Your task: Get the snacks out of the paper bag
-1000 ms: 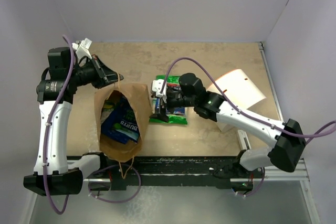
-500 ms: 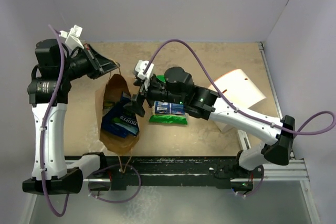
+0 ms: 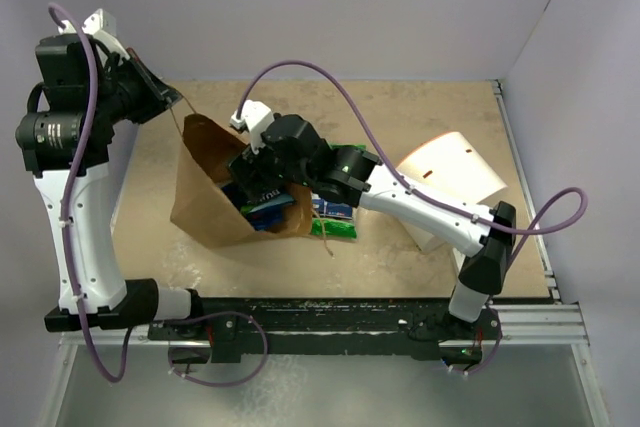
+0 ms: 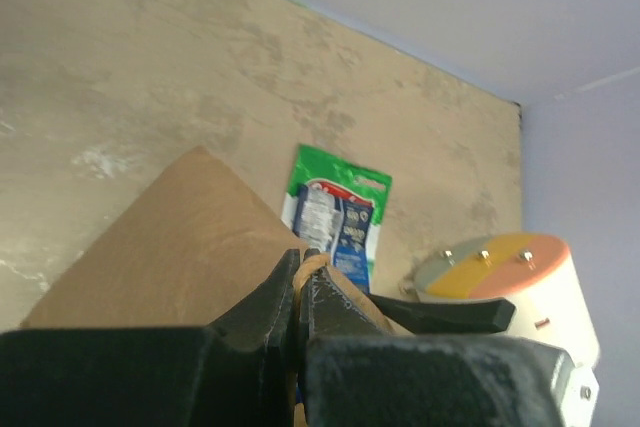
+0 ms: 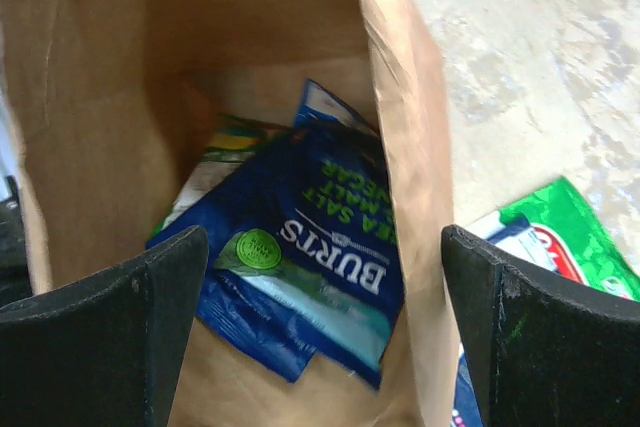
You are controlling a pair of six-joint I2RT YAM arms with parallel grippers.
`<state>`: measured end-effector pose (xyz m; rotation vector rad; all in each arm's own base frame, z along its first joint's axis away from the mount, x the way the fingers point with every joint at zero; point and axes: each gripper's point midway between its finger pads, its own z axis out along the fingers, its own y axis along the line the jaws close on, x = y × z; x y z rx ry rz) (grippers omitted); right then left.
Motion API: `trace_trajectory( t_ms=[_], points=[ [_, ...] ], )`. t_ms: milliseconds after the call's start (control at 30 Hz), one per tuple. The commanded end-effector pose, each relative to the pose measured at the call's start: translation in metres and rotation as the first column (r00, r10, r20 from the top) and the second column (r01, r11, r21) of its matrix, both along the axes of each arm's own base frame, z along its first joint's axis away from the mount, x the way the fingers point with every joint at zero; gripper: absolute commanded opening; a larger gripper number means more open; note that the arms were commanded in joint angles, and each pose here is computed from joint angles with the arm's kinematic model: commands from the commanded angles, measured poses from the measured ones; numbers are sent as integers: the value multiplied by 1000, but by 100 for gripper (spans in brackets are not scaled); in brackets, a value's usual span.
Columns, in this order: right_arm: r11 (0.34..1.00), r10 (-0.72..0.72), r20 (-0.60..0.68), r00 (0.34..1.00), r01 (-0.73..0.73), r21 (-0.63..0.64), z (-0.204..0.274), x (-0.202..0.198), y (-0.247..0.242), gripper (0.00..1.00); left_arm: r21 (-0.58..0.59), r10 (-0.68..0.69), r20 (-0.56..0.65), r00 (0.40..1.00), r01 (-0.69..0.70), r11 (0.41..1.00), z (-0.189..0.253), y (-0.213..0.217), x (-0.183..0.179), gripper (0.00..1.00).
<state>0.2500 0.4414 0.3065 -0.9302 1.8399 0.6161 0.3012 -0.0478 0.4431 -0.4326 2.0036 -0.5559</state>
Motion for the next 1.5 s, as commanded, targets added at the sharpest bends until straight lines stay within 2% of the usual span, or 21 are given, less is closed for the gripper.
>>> trace_trajectory(
  t_ms=[0,200,300,433,533,600,700,800,867,1000,1067,1133,1200,1267,1367,1433,1467],
  points=[
    [992,-126,104,987,125,16,45,27,-23,99,169,117,137,984,-139,976,35,37,17,0],
    [992,-114,115,987,105,74,61,37,-19,100,382,118,227,967,-200,902,59,65,26,0],
    [993,-101,108,989,94,68,56,39,-18,100,418,118,252,960,-218,882,64,69,25,0],
    [997,-71,101,992,67,38,41,35,-20,99,352,-93,215,972,11,936,42,26,31,0],
    [1000,-1,115,993,-2,27,31,25,-19,99,230,-226,205,952,178,957,16,-10,20,0],
    [999,5,119,993,-9,37,28,22,-22,99,116,-286,232,930,265,957,4,-33,1,0],
    [995,-49,116,992,38,94,32,29,-35,100,-25,-372,190,909,383,923,-34,-58,-22,0],
    [991,-34,95,995,21,135,30,35,-39,100,-104,-409,95,908,418,903,-73,-66,-45,0],
    [989,-41,67,997,31,146,24,42,-43,100,-113,-401,25,916,401,909,-93,-64,-61,0],
    [990,-58,10,998,56,126,5,56,-50,99,-5,-276,-85,957,277,961,-112,-37,-85,0],
    [995,-2,7,1000,1,103,-4,50,-46,100,29,-204,-147,968,211,977,-121,-25,-93,0],
    [993,82,67,994,-87,75,-6,42,-43,100,19,-192,-165,967,198,980,-123,-24,-95,0],
    [976,207,141,968,-215,44,-13,18,-35,100,-20,-226,-131,965,225,974,-119,-32,-90,0],
    [938,338,259,905,-347,-10,-15,-11,-27,100,-57,-229,-107,967,224,973,-115,-37,-84,0],
    [824,549,412,727,-554,-120,-28,-66,-18,99,-93,-225,-82,971,217,972,-108,-40,-77,0],
    [751,633,471,615,-635,-181,-42,-90,-13,95,-115,-228,-70,971,220,969,-102,-43,-76,0],
    [734,648,491,582,-650,-197,-49,-95,-9,91,-127,-234,-69,970,224,966,-100,-45,-77,0]
  ],
)
